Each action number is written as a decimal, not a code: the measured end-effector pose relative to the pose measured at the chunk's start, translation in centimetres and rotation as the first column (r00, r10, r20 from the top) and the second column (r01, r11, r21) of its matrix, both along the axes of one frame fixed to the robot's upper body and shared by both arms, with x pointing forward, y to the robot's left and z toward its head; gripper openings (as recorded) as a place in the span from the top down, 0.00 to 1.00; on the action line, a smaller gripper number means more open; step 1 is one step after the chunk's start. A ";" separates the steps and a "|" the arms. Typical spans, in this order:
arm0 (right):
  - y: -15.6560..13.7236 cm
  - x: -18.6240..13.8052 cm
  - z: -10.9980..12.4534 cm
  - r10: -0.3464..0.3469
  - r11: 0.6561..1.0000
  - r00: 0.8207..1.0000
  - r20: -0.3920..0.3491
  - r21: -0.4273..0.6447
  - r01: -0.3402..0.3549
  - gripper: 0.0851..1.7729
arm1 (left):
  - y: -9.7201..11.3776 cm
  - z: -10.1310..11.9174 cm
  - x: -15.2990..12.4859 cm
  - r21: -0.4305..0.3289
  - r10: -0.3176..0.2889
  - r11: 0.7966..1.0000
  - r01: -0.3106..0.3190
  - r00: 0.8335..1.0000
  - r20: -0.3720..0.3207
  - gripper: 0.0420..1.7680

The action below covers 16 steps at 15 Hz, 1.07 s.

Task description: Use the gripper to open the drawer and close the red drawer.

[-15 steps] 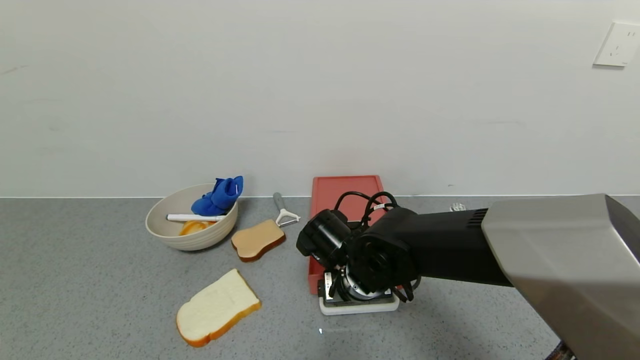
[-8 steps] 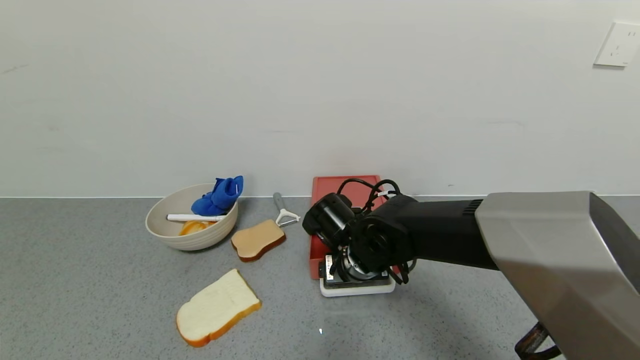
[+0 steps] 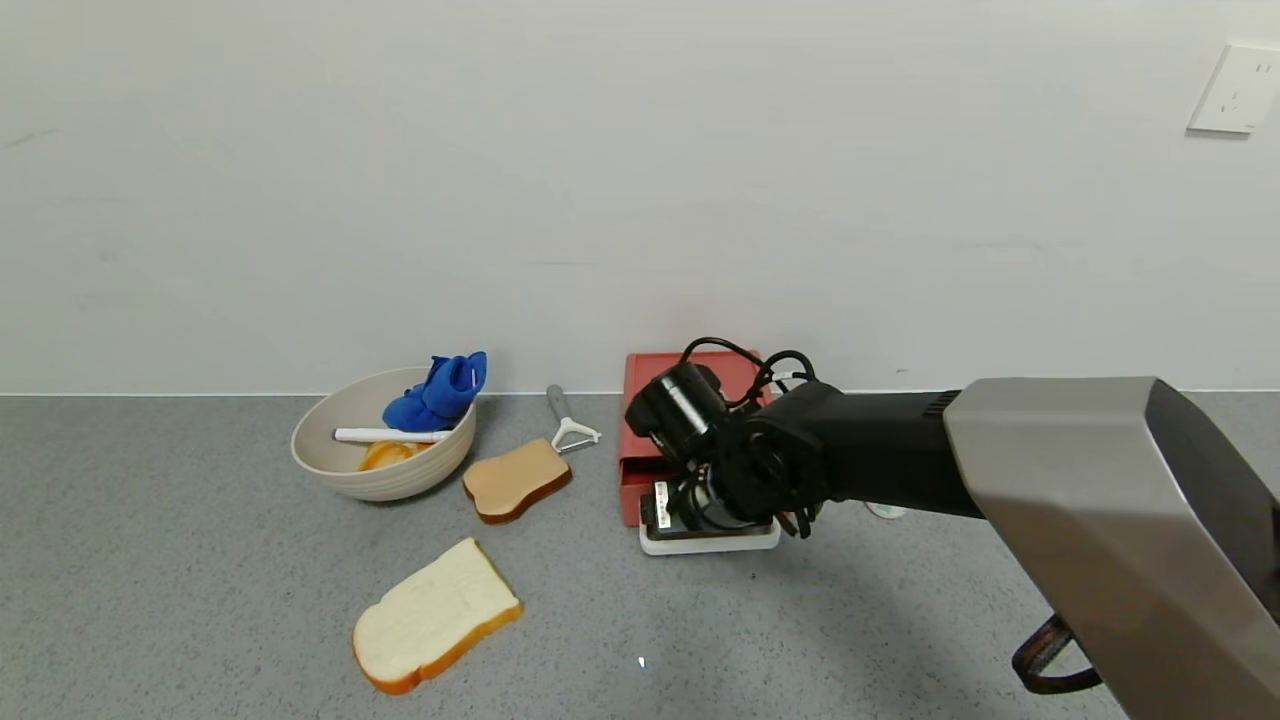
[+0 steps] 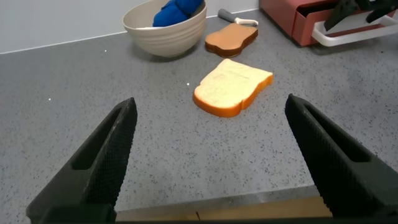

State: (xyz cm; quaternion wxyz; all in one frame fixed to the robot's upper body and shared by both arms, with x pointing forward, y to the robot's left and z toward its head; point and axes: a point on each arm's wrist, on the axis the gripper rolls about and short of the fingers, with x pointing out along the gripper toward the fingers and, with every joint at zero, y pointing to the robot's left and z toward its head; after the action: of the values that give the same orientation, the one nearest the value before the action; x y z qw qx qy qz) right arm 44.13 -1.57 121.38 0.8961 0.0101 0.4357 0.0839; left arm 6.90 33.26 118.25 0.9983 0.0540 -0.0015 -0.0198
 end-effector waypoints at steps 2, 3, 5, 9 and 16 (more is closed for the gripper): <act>-0.2 0.7 -0.1 0.007 1.000 1.000 0.024 0.007 -0.008 0.04 | 0.0 0.0 0.0 0.000 0.000 1.000 0.000 1.000 0.000 0.03; -0.3 1.1 -0.1 0.010 1.000 0.999 0.038 0.012 -0.010 0.04 | 0.0 0.0 0.0 0.000 0.000 1.000 0.000 1.000 0.000 0.03; -0.5 1.6 -0.1 0.018 1.000 0.998 0.064 0.017 -0.019 0.04 | 0.0 0.0 0.0 0.000 0.000 1.000 0.000 1.000 -0.001 0.03; -0.6 2.5 -0.3 0.027 0.999 0.994 0.103 0.028 -0.030 0.04 | 0.0 0.0 0.0 0.000 0.000 1.000 0.000 1.000 -0.002 0.03; -0.9 2.7 -0.1 0.022 0.999 0.994 0.108 0.030 -0.025 0.04 | 0.0 0.0 0.0 -0.001 0.001 1.000 -0.001 1.000 -0.002 0.03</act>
State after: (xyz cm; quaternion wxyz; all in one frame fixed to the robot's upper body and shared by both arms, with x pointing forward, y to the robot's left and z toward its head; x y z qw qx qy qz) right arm 46.81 -2.47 121.25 0.9169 0.0146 0.3856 0.1016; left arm 6.90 33.26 118.23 0.9984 0.0536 -0.0006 -0.0192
